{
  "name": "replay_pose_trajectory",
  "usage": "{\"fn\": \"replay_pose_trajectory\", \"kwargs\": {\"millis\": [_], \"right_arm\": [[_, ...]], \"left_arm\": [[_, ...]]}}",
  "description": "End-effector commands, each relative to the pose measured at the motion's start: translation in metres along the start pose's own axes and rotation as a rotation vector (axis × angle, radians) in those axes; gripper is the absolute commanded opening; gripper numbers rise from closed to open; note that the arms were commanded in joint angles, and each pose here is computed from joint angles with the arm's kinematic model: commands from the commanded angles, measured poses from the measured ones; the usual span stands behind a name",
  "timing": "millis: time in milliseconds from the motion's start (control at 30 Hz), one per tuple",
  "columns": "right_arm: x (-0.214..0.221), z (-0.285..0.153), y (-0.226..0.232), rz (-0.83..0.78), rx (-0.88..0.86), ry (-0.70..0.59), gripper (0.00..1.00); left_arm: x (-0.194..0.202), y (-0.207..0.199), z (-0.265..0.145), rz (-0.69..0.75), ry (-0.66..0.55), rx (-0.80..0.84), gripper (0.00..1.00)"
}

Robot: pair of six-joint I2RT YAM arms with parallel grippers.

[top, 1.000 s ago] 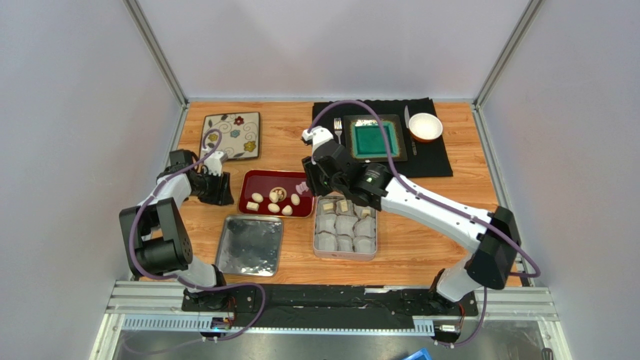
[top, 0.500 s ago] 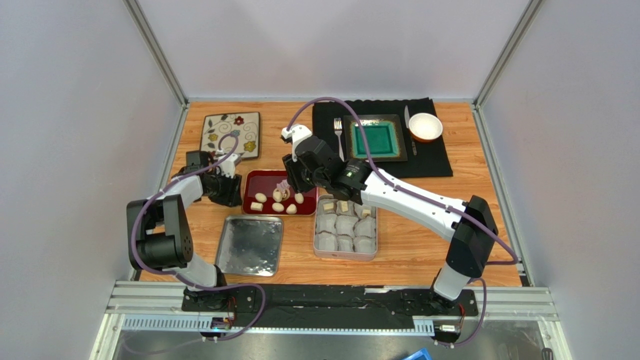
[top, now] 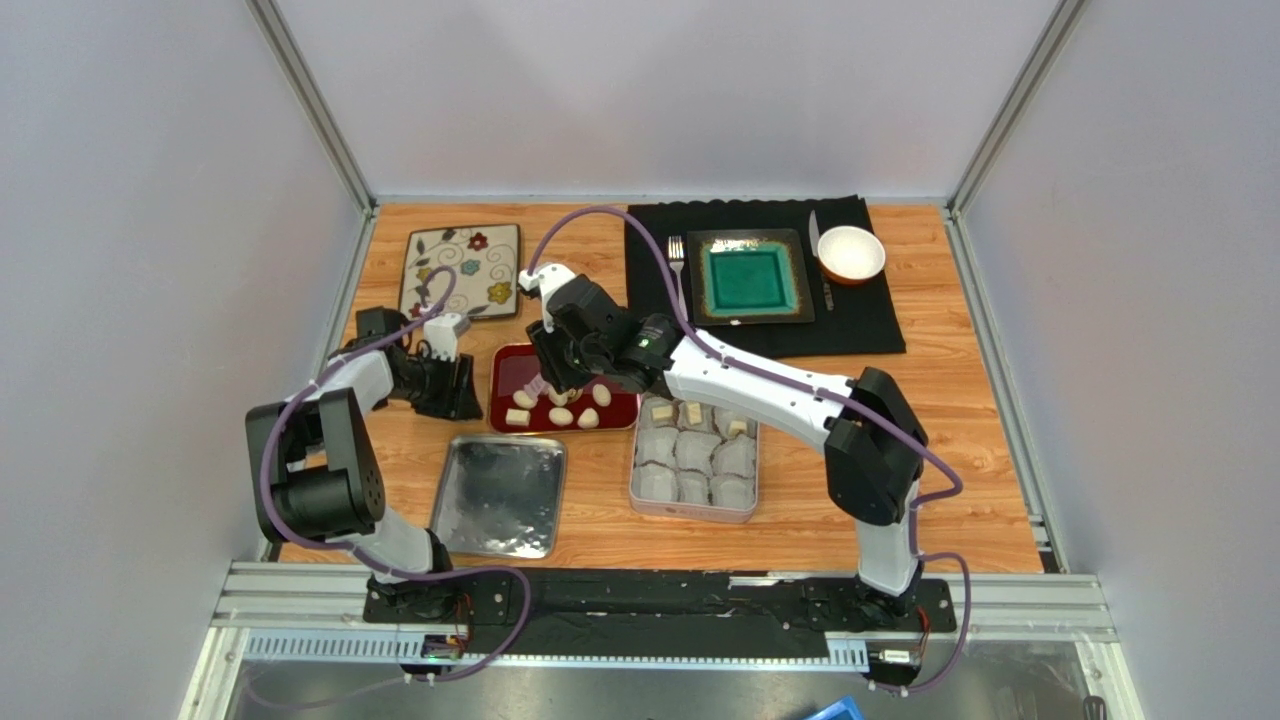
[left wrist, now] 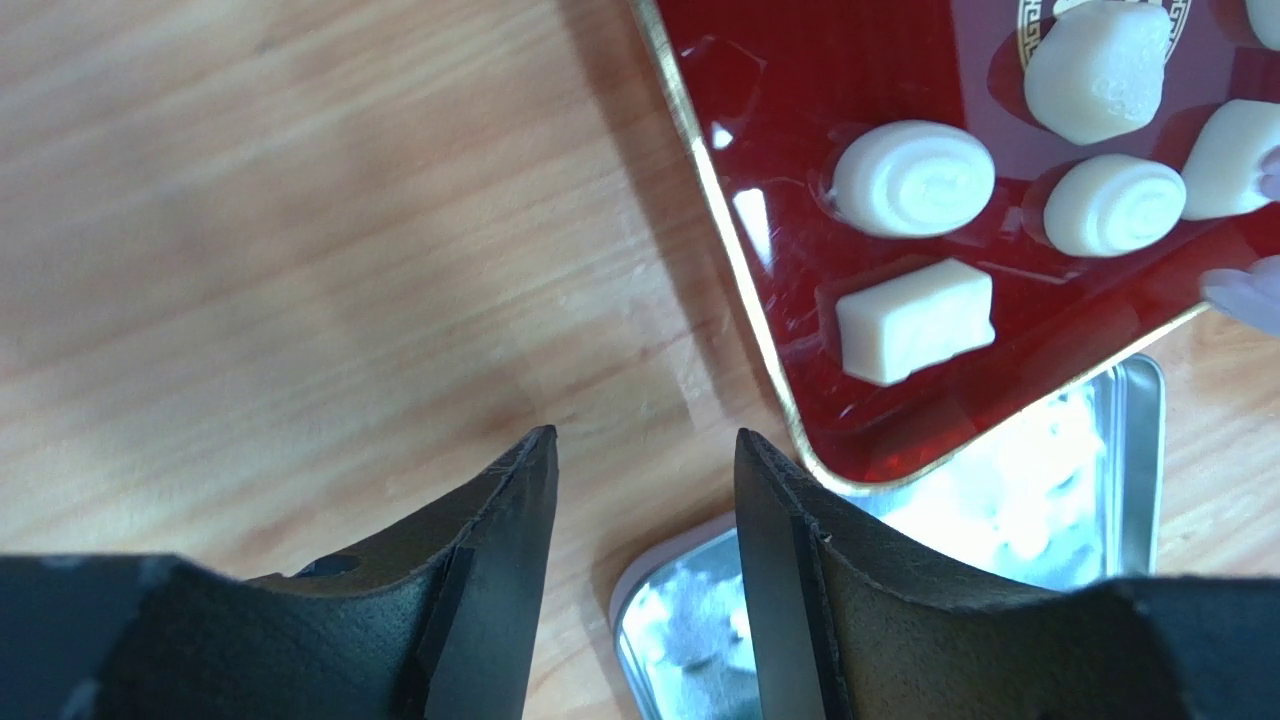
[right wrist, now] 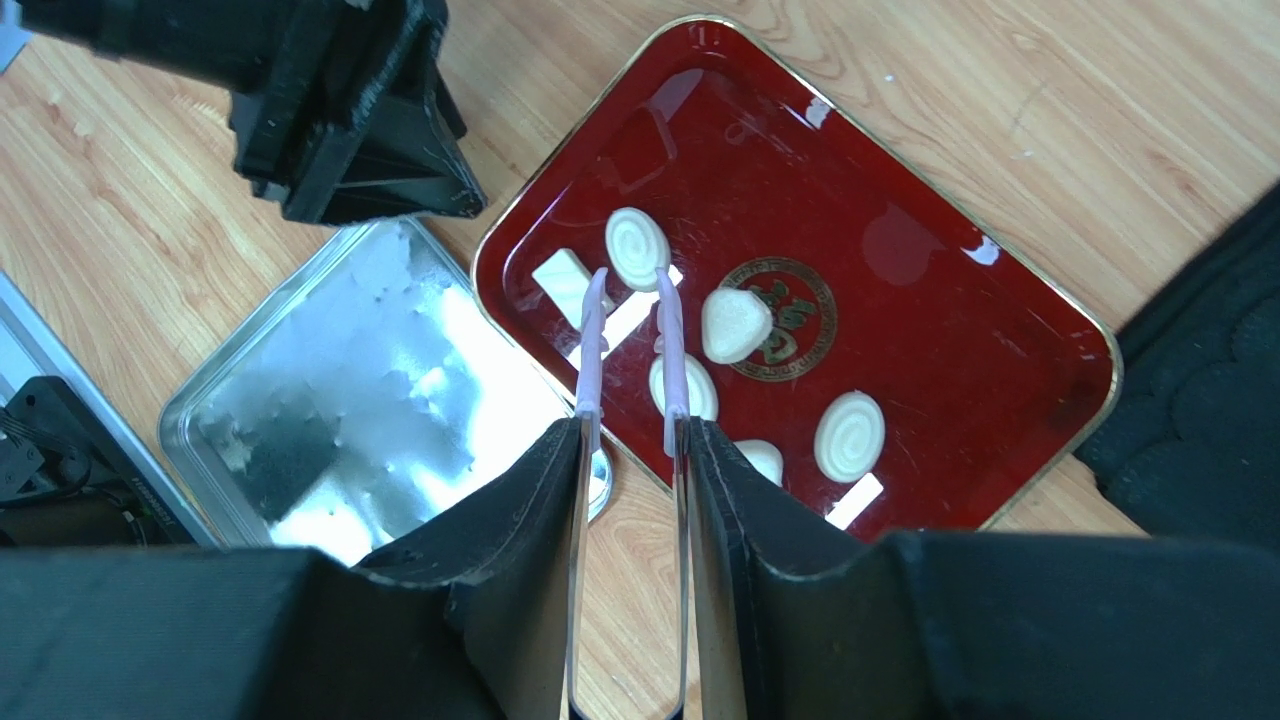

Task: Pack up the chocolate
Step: Pick up the fake chocolate from the plate.

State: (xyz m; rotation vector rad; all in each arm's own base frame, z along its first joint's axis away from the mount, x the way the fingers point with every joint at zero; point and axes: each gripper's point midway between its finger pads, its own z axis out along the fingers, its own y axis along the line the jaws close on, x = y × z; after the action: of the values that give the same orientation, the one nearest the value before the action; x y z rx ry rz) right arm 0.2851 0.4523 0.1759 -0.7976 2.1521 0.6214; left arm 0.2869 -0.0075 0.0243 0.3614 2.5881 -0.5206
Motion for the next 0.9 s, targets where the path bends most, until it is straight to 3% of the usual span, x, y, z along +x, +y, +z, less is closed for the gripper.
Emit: {"fn": "replay_pose_trajectory", "kwargs": {"millis": [0,867], "right_arm": [[-0.034,0.003,0.022,-0.033,-0.078,-0.090,0.34],[-0.030,0.037,0.018,-0.189,-0.082,-0.080,0.36]], "left_arm": [[-0.011,-0.003,-0.018,-0.037,-0.049,0.047,0.56],[-0.011,-0.002,-0.023,-0.042,-0.068,0.049,0.56]]}}
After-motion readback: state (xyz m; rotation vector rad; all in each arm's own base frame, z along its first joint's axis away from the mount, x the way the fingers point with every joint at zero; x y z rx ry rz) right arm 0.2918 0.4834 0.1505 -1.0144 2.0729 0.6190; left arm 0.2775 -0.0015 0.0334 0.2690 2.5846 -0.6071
